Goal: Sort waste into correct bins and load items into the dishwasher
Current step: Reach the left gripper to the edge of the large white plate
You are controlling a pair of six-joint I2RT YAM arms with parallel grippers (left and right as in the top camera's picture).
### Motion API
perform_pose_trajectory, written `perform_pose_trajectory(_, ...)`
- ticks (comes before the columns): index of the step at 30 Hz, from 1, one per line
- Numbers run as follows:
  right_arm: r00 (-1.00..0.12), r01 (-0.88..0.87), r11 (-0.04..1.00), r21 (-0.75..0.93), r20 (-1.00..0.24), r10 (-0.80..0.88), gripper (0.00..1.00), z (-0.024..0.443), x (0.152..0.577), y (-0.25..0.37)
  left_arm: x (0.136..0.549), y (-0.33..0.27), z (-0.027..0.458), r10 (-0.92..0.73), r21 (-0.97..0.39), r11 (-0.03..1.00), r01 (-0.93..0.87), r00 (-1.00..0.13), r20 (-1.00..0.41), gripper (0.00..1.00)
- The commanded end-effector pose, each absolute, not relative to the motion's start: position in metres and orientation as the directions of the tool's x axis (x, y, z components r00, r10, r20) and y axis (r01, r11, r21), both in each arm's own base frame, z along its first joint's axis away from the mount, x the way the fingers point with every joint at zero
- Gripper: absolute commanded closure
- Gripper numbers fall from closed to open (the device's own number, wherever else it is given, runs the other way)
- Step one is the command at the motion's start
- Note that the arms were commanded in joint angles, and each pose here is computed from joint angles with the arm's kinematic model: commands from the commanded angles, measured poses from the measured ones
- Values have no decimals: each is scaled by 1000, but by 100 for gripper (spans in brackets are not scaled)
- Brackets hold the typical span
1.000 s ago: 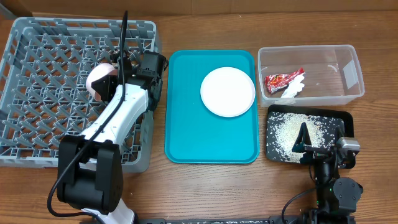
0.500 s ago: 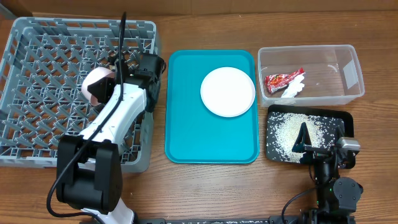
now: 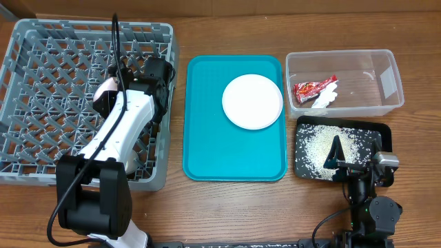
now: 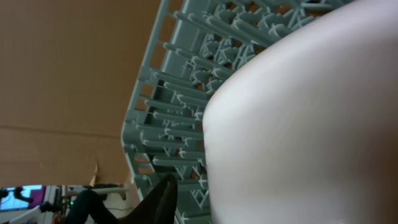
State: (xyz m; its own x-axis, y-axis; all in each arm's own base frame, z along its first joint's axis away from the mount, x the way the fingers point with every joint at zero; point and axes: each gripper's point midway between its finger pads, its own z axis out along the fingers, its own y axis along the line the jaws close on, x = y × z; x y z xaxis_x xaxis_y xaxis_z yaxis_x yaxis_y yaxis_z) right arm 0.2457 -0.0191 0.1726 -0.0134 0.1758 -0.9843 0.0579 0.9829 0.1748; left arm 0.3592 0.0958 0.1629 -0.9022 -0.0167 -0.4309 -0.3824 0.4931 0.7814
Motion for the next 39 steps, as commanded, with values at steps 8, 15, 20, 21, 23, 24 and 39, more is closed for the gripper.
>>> perform_pose_trajectory(8,-6,62,983,174,-985,175,0,172,246,-20,362,59,233,-148,446,742,-500,-772,-618,31)
perform_pose_trajectory(15,-6,62,983,174,-985,175,0,171,246,-20,355,28,273,-144,275,865,-420,-733,-665,0)
perform_pose_trajectory(20,-6,62,983,174,-985,175,0,171,246,-20,360,-17,287,-146,58,966,-250,-719,-679,0)
perform_pose_trajectory(21,-6,62,983,174,-985,175,0,171,246,-20,362,-34,286,-105,15,988,-154,-738,-666,0)
perform_pose_trajectory(23,-5,62,983,174,-985,175,0,172,246,-20,362,-81,285,30,-90,989,117,-758,-651,9)
perform_pose_trajectory(24,-6,62,983,174,-985,175,0,171,246,-20,361,-93,284,55,-121,977,174,-759,-649,13)
perform_pose_trajectory(39,-5,62,983,174,-985,175,0,172,246,-20,389,-227,124,59,-188,973,136,-928,-369,32)
